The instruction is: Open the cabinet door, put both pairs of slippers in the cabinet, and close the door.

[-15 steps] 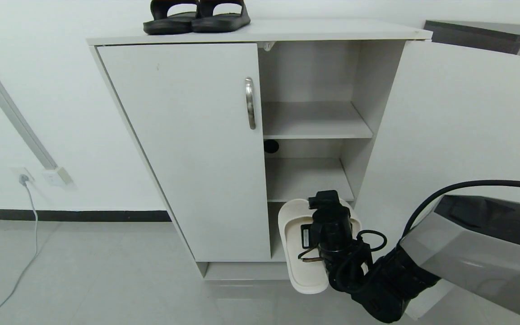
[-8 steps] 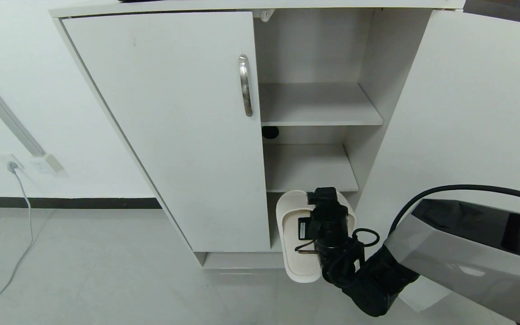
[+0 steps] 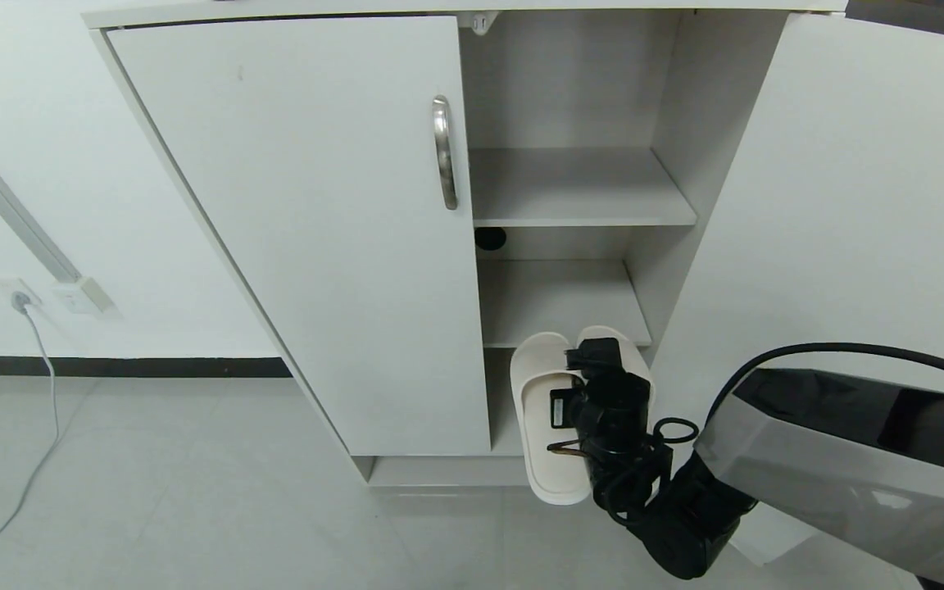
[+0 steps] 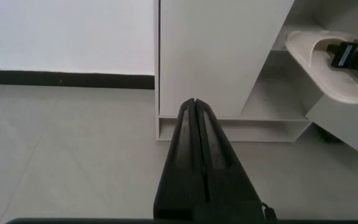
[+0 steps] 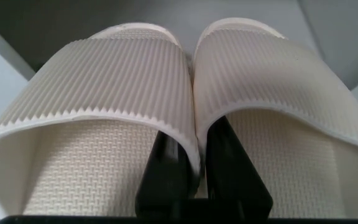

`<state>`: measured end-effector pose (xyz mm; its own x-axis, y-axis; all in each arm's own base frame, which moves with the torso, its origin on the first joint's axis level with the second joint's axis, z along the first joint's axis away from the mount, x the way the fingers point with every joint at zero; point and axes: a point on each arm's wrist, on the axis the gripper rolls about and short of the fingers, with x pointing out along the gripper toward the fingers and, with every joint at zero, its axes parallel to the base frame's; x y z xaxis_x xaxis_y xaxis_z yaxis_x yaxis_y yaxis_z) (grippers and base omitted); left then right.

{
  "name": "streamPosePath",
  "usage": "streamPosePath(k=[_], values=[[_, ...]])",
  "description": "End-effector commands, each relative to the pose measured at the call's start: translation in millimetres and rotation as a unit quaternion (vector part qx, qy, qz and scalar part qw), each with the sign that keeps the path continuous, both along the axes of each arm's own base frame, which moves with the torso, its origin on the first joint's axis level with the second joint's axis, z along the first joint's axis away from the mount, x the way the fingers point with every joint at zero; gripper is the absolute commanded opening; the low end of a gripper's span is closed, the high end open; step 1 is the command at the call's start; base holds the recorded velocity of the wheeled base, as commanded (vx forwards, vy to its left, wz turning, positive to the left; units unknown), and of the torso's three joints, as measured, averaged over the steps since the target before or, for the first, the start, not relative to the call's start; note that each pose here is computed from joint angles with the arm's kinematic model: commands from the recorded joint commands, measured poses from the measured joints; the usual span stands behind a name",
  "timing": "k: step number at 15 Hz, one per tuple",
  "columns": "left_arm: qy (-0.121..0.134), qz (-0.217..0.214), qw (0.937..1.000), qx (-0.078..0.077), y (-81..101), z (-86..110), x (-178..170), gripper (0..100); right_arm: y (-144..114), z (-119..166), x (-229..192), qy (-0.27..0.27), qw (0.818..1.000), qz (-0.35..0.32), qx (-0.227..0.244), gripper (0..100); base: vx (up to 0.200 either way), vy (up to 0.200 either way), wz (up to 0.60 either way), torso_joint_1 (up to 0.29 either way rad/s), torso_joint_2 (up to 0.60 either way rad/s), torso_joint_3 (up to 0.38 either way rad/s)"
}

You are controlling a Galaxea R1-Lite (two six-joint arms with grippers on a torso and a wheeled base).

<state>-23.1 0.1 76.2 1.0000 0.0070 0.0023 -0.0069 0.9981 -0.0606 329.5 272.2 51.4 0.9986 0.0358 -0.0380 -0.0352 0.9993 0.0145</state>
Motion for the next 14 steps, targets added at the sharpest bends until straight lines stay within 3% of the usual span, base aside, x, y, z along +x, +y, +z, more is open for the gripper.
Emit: streamPosePath(k=[1,10,14], values=[[0.0,0.0,1.0,0.0,0.0,0.0,0.1,0,-0.7,-1.0,1.0,0.001,1.0,-0.001,0.0,0,0.0,0.0,0.0,0.0,0.0,0.0],[0.0,0.0,1.0,0.0,0.0,0.0,0.1,0,-1.6,8.3,0.9,-0.009,1.0,-0.001,0.008,0,0.2,0.0,0.0,0.003,0.0,0.003],[0.0,0.001,1.0,0.0,0.0,0.0,0.1,0,-2.3,5.0,8.7,-0.01,1.0,0.019,0.011,0,0.0,0.0,0.0,0.0,0.0,0.0]])
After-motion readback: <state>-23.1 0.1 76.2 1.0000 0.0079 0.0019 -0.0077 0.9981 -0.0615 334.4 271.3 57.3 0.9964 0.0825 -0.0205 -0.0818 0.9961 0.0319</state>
